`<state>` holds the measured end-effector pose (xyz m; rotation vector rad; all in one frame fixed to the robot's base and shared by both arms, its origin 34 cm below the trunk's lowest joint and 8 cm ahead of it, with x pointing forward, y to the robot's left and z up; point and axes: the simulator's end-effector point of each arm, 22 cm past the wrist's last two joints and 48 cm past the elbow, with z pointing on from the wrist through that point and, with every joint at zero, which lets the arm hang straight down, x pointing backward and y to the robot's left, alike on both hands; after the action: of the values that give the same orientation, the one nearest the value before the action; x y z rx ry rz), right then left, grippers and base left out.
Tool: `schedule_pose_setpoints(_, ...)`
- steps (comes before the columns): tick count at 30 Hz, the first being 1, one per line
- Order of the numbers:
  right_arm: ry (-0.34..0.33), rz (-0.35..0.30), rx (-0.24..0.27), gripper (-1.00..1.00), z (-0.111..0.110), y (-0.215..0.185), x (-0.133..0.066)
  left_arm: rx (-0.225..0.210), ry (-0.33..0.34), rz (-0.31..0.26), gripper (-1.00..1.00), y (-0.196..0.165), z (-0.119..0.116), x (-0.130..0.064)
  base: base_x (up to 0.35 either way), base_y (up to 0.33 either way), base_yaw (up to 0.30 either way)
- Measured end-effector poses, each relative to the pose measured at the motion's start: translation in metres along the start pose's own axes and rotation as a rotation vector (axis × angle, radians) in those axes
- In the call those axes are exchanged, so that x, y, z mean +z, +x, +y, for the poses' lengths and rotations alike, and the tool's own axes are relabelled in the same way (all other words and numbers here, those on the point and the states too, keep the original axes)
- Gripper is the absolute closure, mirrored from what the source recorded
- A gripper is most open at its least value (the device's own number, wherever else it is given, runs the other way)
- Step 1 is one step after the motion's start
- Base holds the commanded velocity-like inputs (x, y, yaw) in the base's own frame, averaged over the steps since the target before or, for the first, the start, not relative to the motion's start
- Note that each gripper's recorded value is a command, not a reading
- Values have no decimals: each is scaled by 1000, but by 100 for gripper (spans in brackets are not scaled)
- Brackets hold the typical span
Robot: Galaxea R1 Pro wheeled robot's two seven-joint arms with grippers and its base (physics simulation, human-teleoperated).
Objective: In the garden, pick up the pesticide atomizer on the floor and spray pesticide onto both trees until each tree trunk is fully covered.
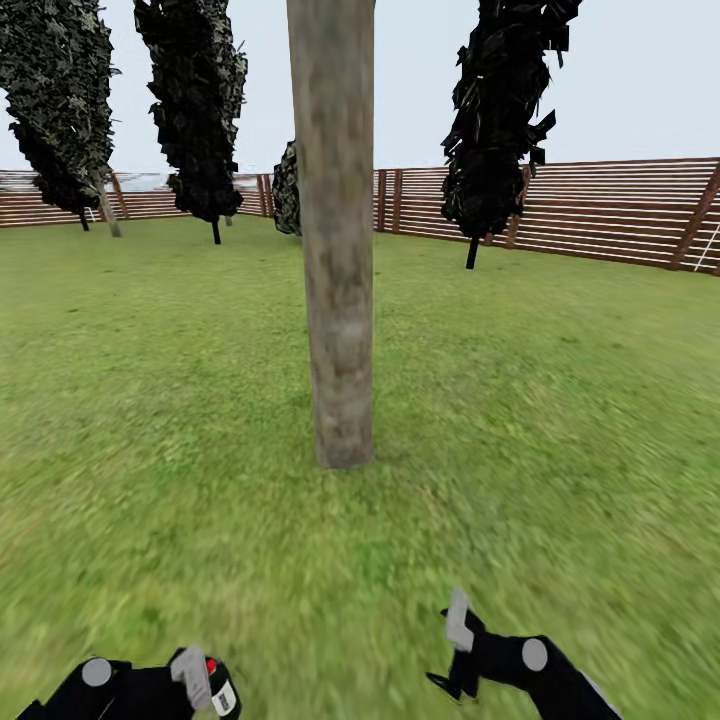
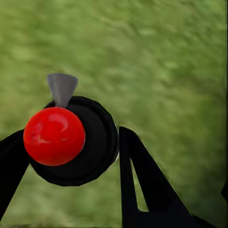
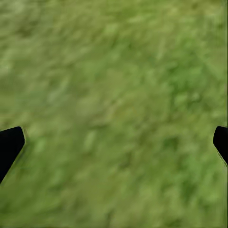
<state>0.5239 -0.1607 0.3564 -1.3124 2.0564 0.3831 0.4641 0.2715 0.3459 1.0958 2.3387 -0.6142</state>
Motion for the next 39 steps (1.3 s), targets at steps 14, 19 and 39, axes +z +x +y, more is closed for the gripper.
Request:
schedule_pose_setpoints(14,-283,-45,-140,100,41,-103,26,142,139,163,100,-63,-32,37,0,0,0)
schedule_pose_setpoints(19,-308,-87,-144,100,59,-131,35,160,132,141,100,-79,-31,39,0,0,0)
schedule_pose_setpoints(39,-298,-122,-186,100,44,-174,37,172,114,125,100,-99,-26,39,0,0,0)
